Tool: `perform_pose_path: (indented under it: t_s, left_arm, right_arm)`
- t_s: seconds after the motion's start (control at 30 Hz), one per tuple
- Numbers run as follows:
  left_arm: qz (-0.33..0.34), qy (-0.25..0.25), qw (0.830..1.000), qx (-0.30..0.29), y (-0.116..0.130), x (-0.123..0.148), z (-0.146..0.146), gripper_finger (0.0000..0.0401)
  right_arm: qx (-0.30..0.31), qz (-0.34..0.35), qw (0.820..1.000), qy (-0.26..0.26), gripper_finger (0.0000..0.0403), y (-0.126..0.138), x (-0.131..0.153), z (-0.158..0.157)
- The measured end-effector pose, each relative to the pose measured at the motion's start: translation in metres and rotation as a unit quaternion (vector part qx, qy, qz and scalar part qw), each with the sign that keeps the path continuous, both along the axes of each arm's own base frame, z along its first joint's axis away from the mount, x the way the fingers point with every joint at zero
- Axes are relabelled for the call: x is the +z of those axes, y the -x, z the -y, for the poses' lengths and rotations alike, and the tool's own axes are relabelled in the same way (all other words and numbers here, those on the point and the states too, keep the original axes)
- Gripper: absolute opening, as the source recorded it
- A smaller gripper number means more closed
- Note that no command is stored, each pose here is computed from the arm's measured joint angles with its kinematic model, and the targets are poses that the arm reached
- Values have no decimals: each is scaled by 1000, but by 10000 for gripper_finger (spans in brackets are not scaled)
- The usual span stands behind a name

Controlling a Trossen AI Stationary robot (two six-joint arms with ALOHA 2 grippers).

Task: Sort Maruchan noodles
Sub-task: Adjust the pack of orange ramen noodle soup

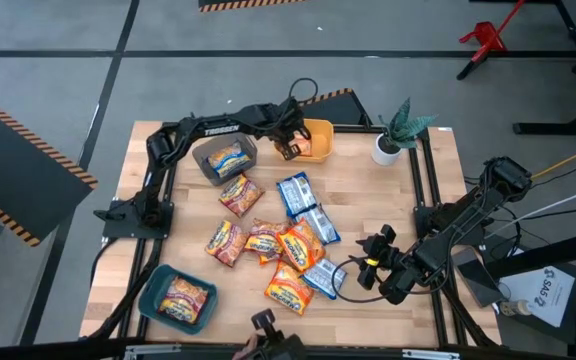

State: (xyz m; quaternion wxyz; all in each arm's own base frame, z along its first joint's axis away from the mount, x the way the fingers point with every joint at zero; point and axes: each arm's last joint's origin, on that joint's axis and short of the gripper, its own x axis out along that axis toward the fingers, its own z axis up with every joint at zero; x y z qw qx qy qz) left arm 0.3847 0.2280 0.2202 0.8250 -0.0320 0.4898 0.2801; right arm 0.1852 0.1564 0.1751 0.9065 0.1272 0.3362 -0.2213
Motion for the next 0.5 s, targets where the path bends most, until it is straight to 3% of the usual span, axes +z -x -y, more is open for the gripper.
perform_pose_path:
  t_s: [0.3,0.5]
  left_arm:
    - [25,26,999,38,9,-8,-23,0]
    - [50,37,998,21,0,-16,-23,0]
  right_arm:
    - [-1,3,1000,4,221,0,0,0]
    - [-3,5,1000,2,221,0,0,0]
